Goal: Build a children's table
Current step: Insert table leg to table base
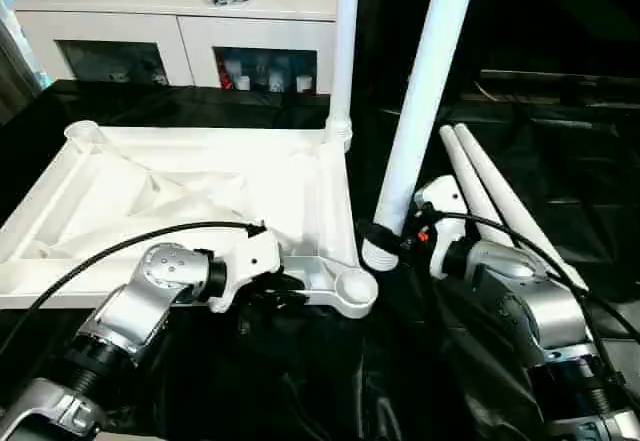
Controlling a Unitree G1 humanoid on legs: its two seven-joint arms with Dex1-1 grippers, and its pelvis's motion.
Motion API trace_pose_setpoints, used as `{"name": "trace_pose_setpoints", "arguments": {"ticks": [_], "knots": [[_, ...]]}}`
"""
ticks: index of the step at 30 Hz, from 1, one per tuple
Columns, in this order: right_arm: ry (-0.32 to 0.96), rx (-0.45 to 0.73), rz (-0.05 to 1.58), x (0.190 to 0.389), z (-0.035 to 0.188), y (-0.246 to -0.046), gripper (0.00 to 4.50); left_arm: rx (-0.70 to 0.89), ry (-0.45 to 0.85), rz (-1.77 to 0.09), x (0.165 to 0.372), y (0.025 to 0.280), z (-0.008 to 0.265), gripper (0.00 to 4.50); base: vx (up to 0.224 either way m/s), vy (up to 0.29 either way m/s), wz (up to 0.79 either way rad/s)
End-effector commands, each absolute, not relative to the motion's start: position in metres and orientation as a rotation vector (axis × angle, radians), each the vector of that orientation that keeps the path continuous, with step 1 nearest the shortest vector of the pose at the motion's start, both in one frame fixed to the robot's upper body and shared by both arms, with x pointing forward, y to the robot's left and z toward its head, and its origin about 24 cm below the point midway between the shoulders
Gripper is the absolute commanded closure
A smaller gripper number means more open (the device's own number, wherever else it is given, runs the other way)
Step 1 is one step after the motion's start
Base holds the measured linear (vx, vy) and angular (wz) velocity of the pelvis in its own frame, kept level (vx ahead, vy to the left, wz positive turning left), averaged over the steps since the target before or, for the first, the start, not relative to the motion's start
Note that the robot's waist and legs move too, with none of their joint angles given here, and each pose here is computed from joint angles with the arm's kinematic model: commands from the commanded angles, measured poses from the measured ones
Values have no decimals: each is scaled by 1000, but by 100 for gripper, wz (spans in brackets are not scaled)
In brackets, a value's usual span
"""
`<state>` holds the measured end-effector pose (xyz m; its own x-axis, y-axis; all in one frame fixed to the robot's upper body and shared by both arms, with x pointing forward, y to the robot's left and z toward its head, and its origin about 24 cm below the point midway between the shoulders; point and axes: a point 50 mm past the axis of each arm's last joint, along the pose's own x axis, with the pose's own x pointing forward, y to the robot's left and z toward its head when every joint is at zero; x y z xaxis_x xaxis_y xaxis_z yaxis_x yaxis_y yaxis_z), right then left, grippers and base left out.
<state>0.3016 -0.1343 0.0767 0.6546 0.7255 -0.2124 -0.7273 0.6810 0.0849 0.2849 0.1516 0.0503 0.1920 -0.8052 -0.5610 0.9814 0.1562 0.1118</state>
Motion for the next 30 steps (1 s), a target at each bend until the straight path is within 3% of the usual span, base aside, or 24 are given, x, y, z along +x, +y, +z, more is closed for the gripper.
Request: {"name": "trace_pose_setpoints", "arguments": {"ticks": [1, 3, 11, 14, 20, 30], "knots": [[191, -23, 844, 304, 87, -131, 261, 554, 457, -1324, 286, 158, 48, 405, 0, 0, 0], [188, -21, 849, 304, 88, -131, 261, 568, 463, -1329, 286, 159, 48, 435, 0, 0, 0], [170, 102, 913, 304, 100, -128, 261, 439, 428, -1282, 292, 147, 59, 450, 0, 0, 0], [192, 52, 930, 307, 96, -127, 261, 351, 393, -1202, 297, 129, 59, 450, 0, 0, 0], [224, 27, 914, 314, 89, -123, 261, 354, 419, -1143, 295, 117, 47, 450, 0, 0, 0], [249, -6, 905, 318, 84, -122, 261, 383, 443, -1097, 292, 115, 42, 450, 0, 0, 0]]}}
